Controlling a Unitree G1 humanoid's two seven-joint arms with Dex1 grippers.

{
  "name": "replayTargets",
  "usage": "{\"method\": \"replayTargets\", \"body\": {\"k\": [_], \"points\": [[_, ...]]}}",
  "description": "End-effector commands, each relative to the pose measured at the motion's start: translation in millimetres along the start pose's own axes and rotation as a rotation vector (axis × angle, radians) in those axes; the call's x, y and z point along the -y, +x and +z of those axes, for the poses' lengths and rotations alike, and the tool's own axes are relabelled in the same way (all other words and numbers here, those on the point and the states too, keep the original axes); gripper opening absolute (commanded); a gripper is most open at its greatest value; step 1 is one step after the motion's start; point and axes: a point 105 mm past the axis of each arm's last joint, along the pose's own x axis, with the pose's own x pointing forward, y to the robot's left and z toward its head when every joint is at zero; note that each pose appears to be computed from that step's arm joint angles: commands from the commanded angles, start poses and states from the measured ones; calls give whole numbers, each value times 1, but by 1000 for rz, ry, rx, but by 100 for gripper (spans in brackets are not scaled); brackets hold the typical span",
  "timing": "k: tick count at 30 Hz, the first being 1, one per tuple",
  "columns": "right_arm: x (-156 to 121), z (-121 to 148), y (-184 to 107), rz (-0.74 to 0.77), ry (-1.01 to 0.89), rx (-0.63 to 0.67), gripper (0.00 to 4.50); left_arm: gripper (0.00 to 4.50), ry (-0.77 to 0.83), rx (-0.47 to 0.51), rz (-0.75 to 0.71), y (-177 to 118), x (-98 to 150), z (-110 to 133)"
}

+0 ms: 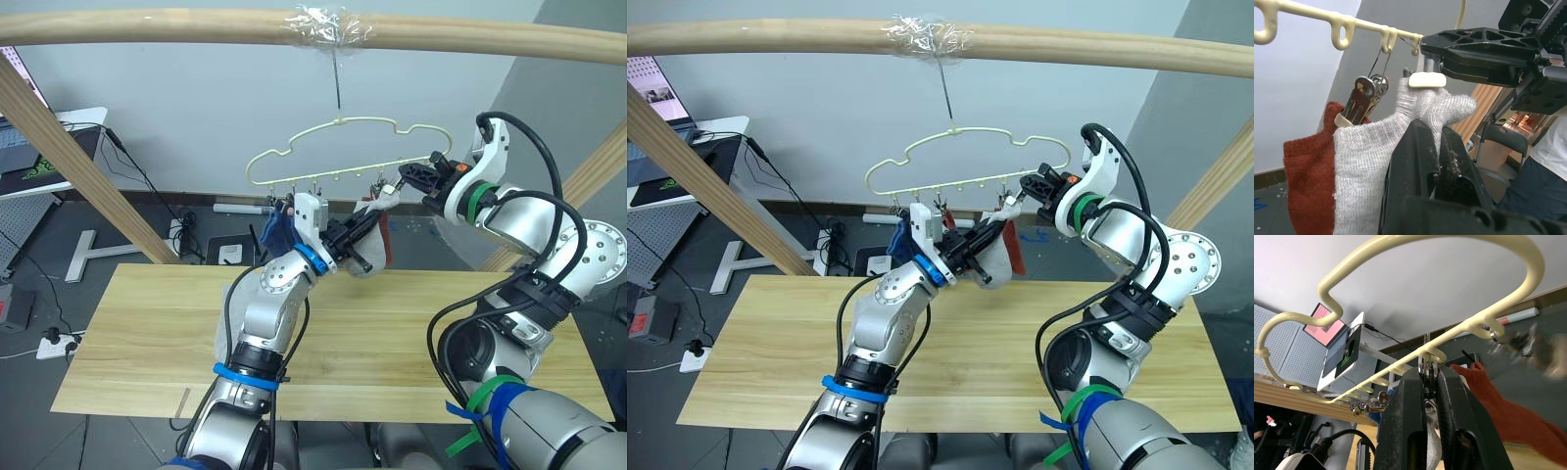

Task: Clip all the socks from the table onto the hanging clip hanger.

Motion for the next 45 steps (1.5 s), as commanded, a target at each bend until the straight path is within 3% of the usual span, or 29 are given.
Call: {"method": "replayTargets", "body": {"k": [1,5,13,18,22,25,31,34,37,39,42,45], "points": [[-11,2,-3,55,-8,8,0,1,30,56,-38,7,8,16],[-12,2,-4,64,-11,2,0,1,35,63,-35,10,7,18],[-8,10,-11,82,-14,19,258,0,15,65,-55,11,13,20],[-1,13,-30,106,-114,33,401,0,-140,44,-150,14,34,14],[8,2,-46,117,-186,21,401,0,-201,4,-176,15,40,6],[9,-6,-53,122,-197,41,404,70,-262,-26,-175,15,41,-2],[19,-20,-64,50,-253,72,404,269,-406,-139,-205,5,47,-32],[25,-23,-66,-13,-306,110,404,360,-360,-203,-181,-10,39,-50],[30,-26,-66,-96,-470,129,404,449,-317,-208,-157,-22,29,-48],[31,-28,-65,-124,-545,165,404,449,-275,-212,-157,-31,22,-43],[24,-38,-58,-174,-817,238,404,449,-121,-215,-188,-52,10,-22],[22,-40,-52,-202,-826,351,365,450,-53,-197,-189,-57,2,-2]]}}
